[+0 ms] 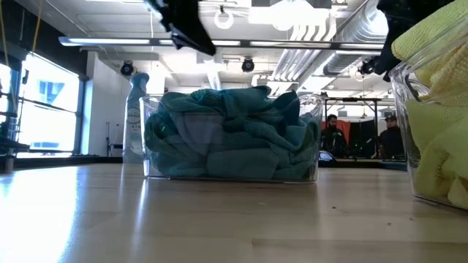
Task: Sort microfiber towel by color & place in baskets
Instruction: Return to Home Position
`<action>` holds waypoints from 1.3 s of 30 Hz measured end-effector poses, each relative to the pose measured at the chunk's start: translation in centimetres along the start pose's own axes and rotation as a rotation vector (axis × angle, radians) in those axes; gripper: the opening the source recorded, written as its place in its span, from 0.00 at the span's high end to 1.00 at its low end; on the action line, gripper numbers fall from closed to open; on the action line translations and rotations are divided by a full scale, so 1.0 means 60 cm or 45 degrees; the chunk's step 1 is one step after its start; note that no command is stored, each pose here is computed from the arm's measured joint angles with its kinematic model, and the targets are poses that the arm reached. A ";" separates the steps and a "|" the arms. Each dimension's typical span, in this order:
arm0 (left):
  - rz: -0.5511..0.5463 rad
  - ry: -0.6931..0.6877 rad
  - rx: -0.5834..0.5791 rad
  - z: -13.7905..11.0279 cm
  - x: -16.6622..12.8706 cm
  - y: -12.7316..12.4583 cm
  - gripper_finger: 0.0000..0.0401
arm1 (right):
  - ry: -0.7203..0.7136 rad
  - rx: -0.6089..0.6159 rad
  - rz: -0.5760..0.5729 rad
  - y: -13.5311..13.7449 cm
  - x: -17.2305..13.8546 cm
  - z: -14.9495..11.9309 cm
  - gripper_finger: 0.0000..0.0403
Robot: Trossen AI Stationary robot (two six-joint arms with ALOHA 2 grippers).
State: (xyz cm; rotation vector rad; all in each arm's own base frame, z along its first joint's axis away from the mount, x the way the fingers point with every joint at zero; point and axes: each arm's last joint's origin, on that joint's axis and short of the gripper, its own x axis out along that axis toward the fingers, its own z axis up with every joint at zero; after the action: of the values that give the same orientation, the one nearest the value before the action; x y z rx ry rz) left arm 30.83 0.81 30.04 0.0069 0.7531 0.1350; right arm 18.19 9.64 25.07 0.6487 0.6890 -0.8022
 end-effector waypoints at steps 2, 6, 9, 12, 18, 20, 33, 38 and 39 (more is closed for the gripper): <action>0.006 -0.037 -0.013 -0.021 -0.017 0.007 0.95 | 0.025 -0.008 -0.010 -0.002 0.000 -0.001 0.73; 0.012 -0.212 -0.064 -0.062 -0.052 0.019 0.98 | 0.082 -0.034 -0.025 -0.004 0.000 -0.003 0.73; 0.005 -0.372 -0.074 -0.094 -0.076 0.021 1.00 | 0.105 -0.075 -0.024 -0.004 0.000 -0.004 0.73; 0.004 -0.495 0.000 -0.131 -0.094 0.022 1.00 | 0.106 -0.087 -0.024 -0.004 0.000 -0.004 0.73; -0.028 -0.597 0.047 -0.212 -0.108 0.019 1.00 | 0.101 -0.090 -0.029 -0.005 0.000 -0.004 0.73; -0.019 -0.620 0.005 -0.239 -0.107 0.021 1.00 | 0.101 -0.090 -0.029 -0.005 0.000 -0.004 0.73; -0.085 -0.999 -0.031 -0.353 -0.094 0.020 1.00 | 0.100 -0.092 -0.031 -0.005 0.000 -0.004 0.73; -0.088 -1.002 -0.052 -0.377 -0.089 0.021 1.00 | 0.100 -0.092 -0.031 -0.005 0.000 -0.004 0.73; -0.086 -0.993 -0.053 -0.378 -0.089 0.021 1.00 | 0.100 -0.092 -0.031 -0.005 0.000 -0.004 0.73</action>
State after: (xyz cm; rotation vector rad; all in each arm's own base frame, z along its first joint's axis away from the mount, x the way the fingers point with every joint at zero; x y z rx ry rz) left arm 11.33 0.41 17.19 -0.0059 -0.0285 0.0730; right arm 17.86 9.64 24.87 0.6097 0.7951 -0.7740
